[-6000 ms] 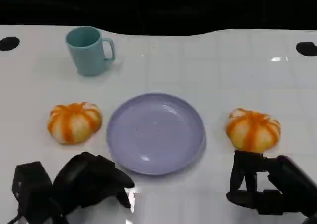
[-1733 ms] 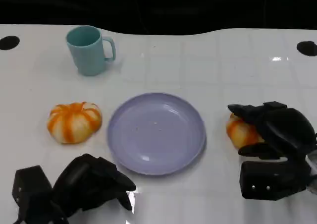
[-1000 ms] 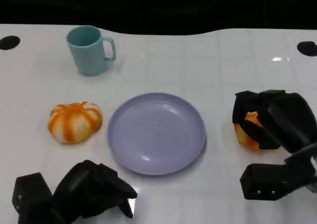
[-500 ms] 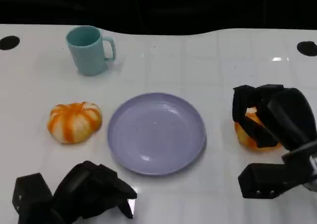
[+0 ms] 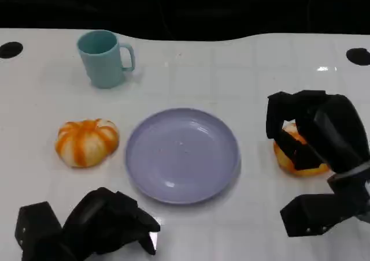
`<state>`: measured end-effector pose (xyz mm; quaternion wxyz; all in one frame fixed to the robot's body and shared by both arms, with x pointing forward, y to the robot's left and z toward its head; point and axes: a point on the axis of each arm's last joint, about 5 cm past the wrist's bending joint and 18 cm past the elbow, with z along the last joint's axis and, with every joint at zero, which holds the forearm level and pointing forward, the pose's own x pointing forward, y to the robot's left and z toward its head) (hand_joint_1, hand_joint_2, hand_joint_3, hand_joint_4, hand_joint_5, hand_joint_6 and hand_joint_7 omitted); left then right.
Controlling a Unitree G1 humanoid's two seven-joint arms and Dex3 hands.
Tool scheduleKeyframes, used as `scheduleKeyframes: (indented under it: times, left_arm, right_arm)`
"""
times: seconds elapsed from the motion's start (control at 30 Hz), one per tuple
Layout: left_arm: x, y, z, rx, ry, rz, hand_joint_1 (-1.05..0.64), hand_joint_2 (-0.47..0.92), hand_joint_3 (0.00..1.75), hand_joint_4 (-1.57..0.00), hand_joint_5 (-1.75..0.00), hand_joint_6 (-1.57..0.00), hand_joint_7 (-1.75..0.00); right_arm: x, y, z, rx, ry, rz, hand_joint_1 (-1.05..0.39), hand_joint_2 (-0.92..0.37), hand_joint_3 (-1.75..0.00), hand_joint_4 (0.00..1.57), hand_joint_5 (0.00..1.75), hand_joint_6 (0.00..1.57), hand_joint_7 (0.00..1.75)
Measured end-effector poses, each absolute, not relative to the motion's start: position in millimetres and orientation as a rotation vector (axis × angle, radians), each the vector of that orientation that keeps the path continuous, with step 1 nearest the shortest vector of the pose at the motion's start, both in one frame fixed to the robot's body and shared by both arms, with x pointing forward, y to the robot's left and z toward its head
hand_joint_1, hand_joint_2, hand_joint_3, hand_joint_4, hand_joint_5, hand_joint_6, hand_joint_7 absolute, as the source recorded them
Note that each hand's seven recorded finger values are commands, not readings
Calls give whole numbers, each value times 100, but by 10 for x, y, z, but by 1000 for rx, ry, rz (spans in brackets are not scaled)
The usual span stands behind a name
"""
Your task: Grasp the bread from the table and place it into the plate.
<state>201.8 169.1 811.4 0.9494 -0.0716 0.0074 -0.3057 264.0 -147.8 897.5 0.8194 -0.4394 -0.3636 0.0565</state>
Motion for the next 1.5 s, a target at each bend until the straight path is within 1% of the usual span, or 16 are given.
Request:
scheduleKeyframes:
  times: [0.4, 0.43, 0.47, 0.5, 0.53, 0.57, 0.6, 0.67, 0.73, 0.8, 0.9, 1.2, 1.37, 1.5]
  left_arm:
    - [2018, 1690, 8114, -146, 15, -622, -105, 85, 0, -125, -88, -156, -4]
    - [2018, 1690, 8114, -146, 15, -622, -105, 85, 0, -126, -88, -156, -4]
    - [2019, 1688, 8115, -146, 14, -623, -105, 85, 0, -126, -88, -156, -4]
    - [2019, 1687, 8115, -146, 14, -623, -105, 85, 0, -126, -88, -156, -4]
    - [2019, 1684, 8115, -146, 14, -624, -105, 85, 0, -126, -89, -156, -4]
    - [2019, 1682, 8114, -147, 14, -624, -105, 85, 0, -126, -89, -156, -4]
    - [2019, 1677, 8114, -148, 14, -625, -105, 84, 0, -126, -89, -157, -4]
    - [2020, 1665, 8114, -151, 13, -628, -105, 84, 0, -126, -89, -157, -4]
    - [2023, 1658, 8117, -152, 13, -631, -105, 84, 0, -126, -89, -157, -4]
    - [2024, 1665, 8118, -151, 16, -630, -105, 84, 0, -127, -89, -157, -4]
    - [2026, 1664, 8116, -155, 24, -632, -105, 84, 0, -126, -89, -157, -4]
    - [2025, 1666, 8115, -155, 24, -630, -105, 84, 0, -126, -89, -157, -4]
    - [2025, 1667, 8115, -154, 24, -630, -105, 84, 0, -126, -88, -157, -4]
    - [2025, 1667, 8116, -154, 23, -630, -105, 84, 0, -125, -88, -156, -3]
  right_arm:
    - [2648, -1496, 8993, -937, -773, 111, -9, -16, -151, 102, 175, 79, 175]
    - [2647, -1496, 8993, -937, -773, 111, -23, -42, -96, 77, 129, 57, 119]
    - [2644, -1503, 9012, -955, -752, 130, -35, -61, -56, 62, 99, 52, 75]
    - [2639, -1524, 9038, -1003, -709, 176, -53, -72, -30, 40, 69, 38, 41]
    - [2630, -1552, 9063, -1053, -656, 218, -64, -79, -13, 28, 47, 31, 18]
    - [2619, -1577, 9091, -1107, -600, 257, -68, -81, -7, 24, 38, 28, 10]
    - [2603, -1608, 9124, -1163, -537, 295, -71, -82, -4, 22, 33, 25, 5]
    - [2562, -1669, 9207, -1265, -419, 359, -73, -83, -1, 21, 28, 23, 1]
    - [2498, -1731, 9326, -1351, -299, 406, -73, -83, 0, 21, 25, 22, 0]
    - [2462, -1771, 9418, -1381, -242, 405, -73, -83, 0, 21, 24, 22, 0]
    - [2442, -1766, 9480, -1387, -217, 401, -73, -83, 0, 21, 23, 21, 0]
    - [2422, -1741, 9517, -1434, -185, 417, -76, -85, 0, 23, 19, 21, 0]
    - [2415, -1762, 9554, -1519, -128, 426, -72, -83, 0, 24, 16, 23, 1]
    - [2427, -1770, 9518, -1538, -96, 444, -67, -82, 0, 28, 14, 25, 1]
